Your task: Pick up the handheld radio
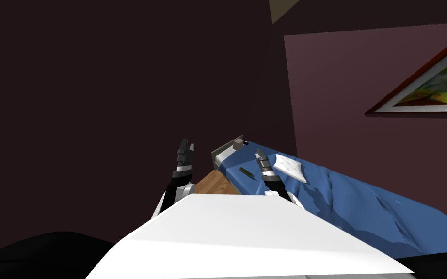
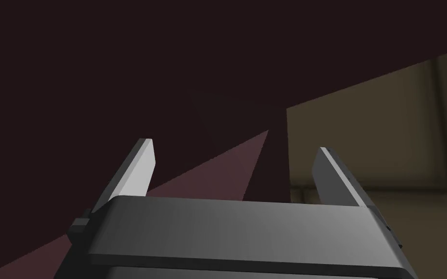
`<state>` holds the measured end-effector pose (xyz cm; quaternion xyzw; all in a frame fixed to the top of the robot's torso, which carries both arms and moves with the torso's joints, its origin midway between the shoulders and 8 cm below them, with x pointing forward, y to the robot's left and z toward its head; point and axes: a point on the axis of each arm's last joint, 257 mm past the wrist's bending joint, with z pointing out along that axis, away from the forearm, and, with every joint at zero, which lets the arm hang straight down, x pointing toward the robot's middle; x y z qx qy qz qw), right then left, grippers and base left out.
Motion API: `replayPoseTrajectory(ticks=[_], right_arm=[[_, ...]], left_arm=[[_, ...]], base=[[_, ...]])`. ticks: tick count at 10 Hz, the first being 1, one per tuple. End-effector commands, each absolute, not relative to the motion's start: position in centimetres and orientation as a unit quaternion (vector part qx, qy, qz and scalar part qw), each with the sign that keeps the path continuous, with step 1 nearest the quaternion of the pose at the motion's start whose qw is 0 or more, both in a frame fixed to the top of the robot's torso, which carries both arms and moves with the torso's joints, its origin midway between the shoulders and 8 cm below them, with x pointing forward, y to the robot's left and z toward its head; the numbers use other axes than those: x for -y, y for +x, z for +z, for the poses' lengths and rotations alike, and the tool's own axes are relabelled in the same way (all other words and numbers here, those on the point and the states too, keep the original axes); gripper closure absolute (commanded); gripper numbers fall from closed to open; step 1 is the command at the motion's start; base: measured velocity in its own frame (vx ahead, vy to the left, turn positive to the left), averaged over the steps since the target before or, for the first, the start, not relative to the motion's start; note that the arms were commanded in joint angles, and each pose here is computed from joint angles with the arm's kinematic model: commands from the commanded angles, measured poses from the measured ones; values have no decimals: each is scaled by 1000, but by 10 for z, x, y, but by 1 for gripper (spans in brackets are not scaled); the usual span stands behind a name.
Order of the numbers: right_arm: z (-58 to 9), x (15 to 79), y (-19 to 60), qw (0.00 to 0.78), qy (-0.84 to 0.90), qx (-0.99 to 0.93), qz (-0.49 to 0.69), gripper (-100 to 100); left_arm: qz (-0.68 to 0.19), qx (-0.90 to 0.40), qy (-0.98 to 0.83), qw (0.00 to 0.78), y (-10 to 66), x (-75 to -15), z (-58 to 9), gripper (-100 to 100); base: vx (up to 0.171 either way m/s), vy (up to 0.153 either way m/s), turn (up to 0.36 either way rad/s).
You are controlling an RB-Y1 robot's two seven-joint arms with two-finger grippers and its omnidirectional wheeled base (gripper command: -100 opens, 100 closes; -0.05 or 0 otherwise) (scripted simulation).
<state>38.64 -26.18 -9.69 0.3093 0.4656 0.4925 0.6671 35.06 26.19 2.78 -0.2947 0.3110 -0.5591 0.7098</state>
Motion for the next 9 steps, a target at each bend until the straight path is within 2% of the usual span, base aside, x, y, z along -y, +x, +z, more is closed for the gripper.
replayPoseTrajectory(ticks=[1,9], right_arm=[[-132,264,386,657,311,-505,465,-100],[-251,278,371,613,298,-632,369,-100]], left_arm=[[-559,-311,-295,710,351,-262,28,0],[-559,-311,-295,710,351,-262,28,0]], base=[[57,3,109],[56,2,126]])
